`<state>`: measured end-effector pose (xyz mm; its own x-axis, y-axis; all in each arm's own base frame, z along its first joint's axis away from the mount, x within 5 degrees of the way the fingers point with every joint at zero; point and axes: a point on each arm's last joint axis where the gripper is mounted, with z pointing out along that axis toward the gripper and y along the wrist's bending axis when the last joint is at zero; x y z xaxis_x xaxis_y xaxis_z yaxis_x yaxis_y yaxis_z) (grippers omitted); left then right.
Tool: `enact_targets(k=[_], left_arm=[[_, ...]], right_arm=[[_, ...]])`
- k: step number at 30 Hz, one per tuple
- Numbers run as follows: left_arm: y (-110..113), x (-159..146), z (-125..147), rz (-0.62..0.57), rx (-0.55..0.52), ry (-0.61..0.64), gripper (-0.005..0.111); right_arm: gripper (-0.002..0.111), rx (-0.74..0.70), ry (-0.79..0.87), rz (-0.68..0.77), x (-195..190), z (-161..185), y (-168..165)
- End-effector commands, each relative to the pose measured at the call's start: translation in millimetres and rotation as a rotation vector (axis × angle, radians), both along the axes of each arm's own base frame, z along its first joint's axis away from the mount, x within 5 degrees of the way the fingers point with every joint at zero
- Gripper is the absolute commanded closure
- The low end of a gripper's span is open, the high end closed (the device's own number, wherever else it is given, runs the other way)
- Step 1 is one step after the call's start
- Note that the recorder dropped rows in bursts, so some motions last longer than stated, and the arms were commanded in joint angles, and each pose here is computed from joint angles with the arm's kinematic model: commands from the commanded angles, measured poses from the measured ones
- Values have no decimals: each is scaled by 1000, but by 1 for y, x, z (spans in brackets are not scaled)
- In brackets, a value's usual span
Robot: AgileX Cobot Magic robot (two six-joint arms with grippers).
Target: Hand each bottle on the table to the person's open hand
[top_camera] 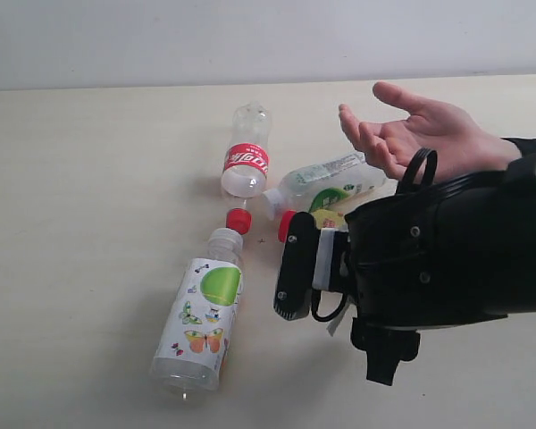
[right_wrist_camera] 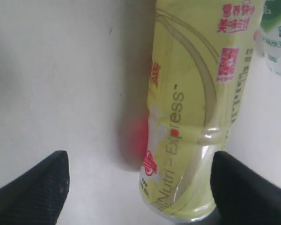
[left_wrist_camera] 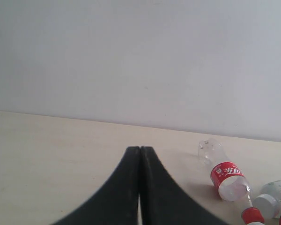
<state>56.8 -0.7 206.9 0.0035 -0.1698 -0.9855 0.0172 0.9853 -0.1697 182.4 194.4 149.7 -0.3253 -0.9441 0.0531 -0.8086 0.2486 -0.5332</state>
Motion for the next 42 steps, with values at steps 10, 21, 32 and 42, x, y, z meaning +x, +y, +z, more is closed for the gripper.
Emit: enact_targets(k=[10, 21, 32, 42], left_arm=[[0, 0, -1, 2, 4, -4, 107], [0, 0, -1, 2, 4, -4, 107], [0, 0, -1, 2, 4, -4, 107], [0, 0, -1, 2, 4, -4, 107]], right_arm=[[29, 33, -89, -7, 8, 5, 3], [28, 50, -93, -18, 16, 5, -1], [28, 65, -51, -57, 11, 2, -1], [28, 100, -63, -12, 13, 2, 3]])
